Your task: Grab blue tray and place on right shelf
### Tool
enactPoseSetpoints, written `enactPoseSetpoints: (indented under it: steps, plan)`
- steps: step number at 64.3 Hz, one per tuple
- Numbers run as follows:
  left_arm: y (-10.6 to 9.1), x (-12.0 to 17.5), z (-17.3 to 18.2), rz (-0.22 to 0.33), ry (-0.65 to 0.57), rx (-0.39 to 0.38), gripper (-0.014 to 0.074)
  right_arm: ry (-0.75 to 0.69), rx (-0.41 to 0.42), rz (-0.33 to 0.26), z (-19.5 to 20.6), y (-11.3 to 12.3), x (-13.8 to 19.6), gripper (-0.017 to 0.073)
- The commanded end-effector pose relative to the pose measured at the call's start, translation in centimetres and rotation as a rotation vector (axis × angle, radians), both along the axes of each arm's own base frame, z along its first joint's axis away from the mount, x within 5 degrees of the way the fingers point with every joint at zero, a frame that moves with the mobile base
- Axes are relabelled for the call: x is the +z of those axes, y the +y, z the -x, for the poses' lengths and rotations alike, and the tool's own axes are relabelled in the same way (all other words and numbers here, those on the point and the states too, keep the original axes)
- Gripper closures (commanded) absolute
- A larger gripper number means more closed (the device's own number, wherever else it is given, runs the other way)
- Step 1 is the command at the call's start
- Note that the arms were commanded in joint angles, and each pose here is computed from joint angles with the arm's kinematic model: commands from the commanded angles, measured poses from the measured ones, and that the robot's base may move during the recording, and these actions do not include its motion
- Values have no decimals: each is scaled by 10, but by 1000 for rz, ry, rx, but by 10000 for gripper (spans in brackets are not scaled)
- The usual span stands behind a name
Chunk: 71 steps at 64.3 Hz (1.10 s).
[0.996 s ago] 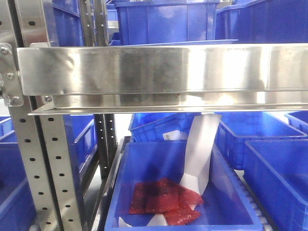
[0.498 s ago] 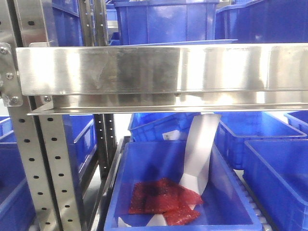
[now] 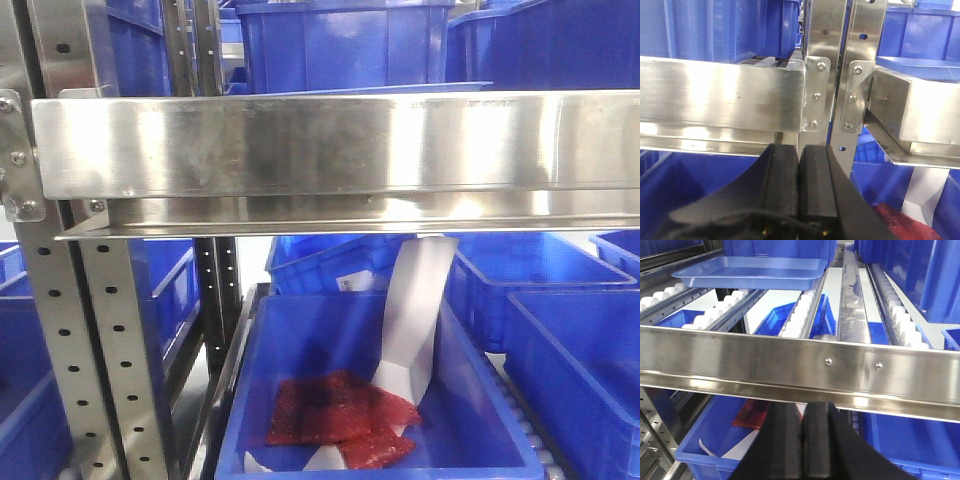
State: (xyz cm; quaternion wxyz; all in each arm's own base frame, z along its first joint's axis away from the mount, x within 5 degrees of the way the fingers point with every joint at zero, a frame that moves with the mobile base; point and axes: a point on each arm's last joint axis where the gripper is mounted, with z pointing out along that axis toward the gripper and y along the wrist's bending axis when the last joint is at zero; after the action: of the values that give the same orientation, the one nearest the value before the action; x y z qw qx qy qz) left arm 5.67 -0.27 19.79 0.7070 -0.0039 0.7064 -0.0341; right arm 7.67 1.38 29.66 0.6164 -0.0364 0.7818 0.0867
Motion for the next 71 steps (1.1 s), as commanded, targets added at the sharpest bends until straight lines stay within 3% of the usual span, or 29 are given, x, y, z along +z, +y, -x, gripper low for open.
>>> enactPoseSetpoints:
  steps: [1,11,16,28,37,58,71]
  plan:
    - [1,0,0,6,-75,12,642,-106,8,1,-1,1,16,501]
    - [1,0,0,6,-75,12,642,-106,8,4,-1,1,16,501]
    - [1,0,0,6,-75,12,642,-125,3,47,-2,0,15,501]
    - [1,0,0,6,-75,12,642,-109,6,25,-1,0,6,501]
    - [1,0,0,6,-75,12,642,-118,-12,54,5,-3,-6,501]
    - [1,0,0,6,-75,12,642,-247,-196,2,20,-14,-48,501]
    - [1,0,0,6,-75,12,642,-381,-230,-7,24,-17,-81,501]
